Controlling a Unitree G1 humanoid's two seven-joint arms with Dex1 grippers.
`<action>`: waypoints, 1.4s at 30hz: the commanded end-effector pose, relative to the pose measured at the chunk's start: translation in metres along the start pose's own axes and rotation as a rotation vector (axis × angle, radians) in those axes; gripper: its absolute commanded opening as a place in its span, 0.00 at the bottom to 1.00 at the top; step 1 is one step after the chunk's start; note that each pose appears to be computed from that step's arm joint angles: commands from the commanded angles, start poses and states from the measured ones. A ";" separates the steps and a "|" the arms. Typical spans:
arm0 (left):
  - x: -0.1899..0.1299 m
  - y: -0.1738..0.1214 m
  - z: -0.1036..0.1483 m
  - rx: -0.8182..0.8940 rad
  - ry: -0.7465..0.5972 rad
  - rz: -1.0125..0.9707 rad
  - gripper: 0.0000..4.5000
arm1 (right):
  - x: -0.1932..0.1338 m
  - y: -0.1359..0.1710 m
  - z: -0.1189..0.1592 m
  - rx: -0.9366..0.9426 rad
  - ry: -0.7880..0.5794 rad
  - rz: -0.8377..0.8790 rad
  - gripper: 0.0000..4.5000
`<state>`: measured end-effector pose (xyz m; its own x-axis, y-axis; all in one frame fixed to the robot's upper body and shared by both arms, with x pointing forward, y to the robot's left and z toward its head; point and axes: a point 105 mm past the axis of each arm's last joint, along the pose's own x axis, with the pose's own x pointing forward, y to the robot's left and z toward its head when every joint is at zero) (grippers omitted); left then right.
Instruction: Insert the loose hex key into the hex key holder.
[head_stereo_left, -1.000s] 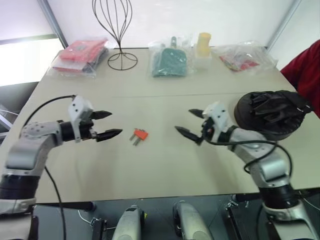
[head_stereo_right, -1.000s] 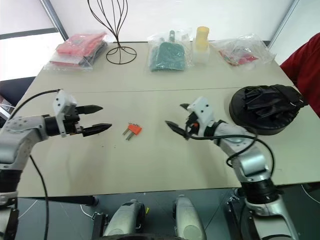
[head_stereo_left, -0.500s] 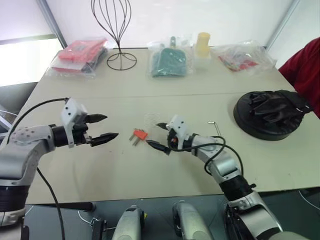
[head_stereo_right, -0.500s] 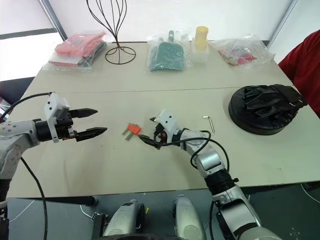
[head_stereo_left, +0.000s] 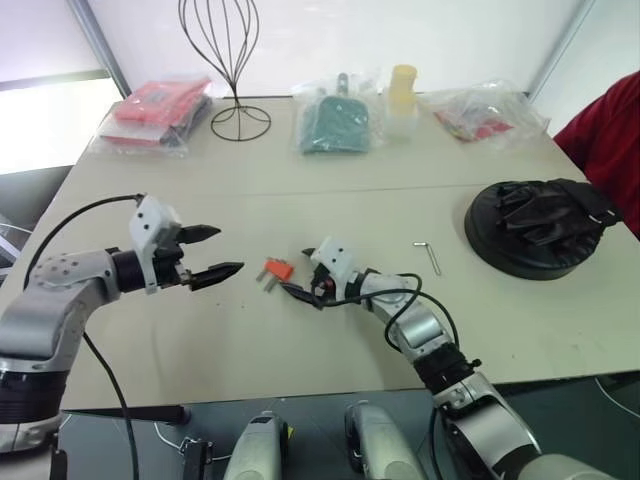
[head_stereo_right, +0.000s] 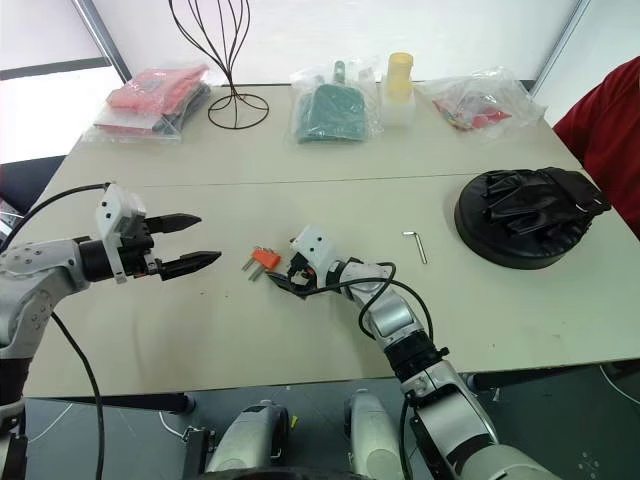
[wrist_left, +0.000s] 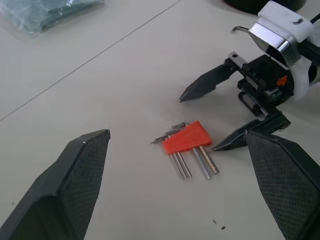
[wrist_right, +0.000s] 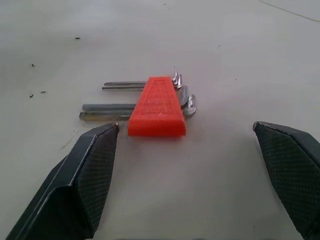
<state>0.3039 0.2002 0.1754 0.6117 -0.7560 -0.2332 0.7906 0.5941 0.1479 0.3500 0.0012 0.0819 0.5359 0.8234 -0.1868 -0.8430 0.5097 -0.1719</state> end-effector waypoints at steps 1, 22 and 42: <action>0.001 0.001 0.009 0.040 -0.018 0.009 1.00 | 0.007 0.006 0.006 0.001 -0.029 0.018 0.99; 0.007 0.004 0.008 0.061 -0.042 0.036 1.00 | 0.004 0.016 0.000 -0.105 -0.016 0.058 0.22; 0.089 0.020 0.091 -0.206 -0.312 -0.422 1.00 | -0.085 -0.058 0.143 -1.414 -0.331 -0.079 0.22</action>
<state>0.3746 0.1195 0.2396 0.2637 -0.9614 0.0781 0.9577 0.2513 -0.1401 0.3486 -0.0591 0.2318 0.3906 0.9204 0.0168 -0.0173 0.0256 -0.9995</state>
